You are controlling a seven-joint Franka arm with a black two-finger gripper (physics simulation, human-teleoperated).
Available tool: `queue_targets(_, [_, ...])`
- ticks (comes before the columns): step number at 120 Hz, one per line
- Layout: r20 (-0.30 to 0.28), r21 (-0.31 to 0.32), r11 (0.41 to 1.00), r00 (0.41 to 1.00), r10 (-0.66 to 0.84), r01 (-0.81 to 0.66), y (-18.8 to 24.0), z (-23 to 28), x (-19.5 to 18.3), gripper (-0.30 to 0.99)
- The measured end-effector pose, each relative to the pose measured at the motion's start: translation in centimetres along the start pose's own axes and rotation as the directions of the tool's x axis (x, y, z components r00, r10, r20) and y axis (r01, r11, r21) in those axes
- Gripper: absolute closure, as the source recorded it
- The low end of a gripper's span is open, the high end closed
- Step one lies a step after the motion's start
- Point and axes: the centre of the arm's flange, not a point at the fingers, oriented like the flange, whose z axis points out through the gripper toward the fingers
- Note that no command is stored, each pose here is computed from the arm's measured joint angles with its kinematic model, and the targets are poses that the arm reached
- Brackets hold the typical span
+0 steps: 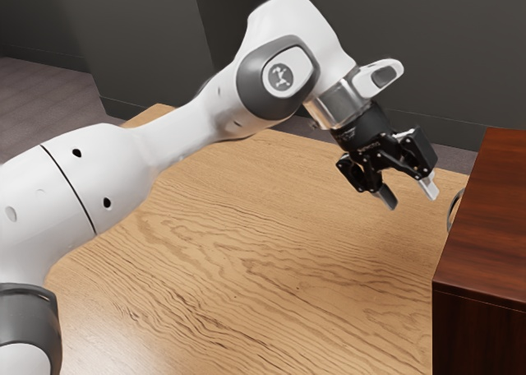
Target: Pull the drawer handle with one arm to open the drawer
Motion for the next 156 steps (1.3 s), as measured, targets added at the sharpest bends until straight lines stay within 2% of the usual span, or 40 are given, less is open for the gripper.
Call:
queue_targets(45, [0.017, -0.013, 0.999, 0.999, 0.029, -0.029, 1.1, 0.5, -0.6, 0.29])
queue_targets(84, [-0.023, -0.026, 0.999, 0.999, 0.03, -0.031, 1.3, 0.8, -0.1, 0.27])
queue_targets(156, [-0.025, -0.024, 1.0, 1.0, 0.012, -0.013, 0.2, 2.7, 0.7, 0.27])
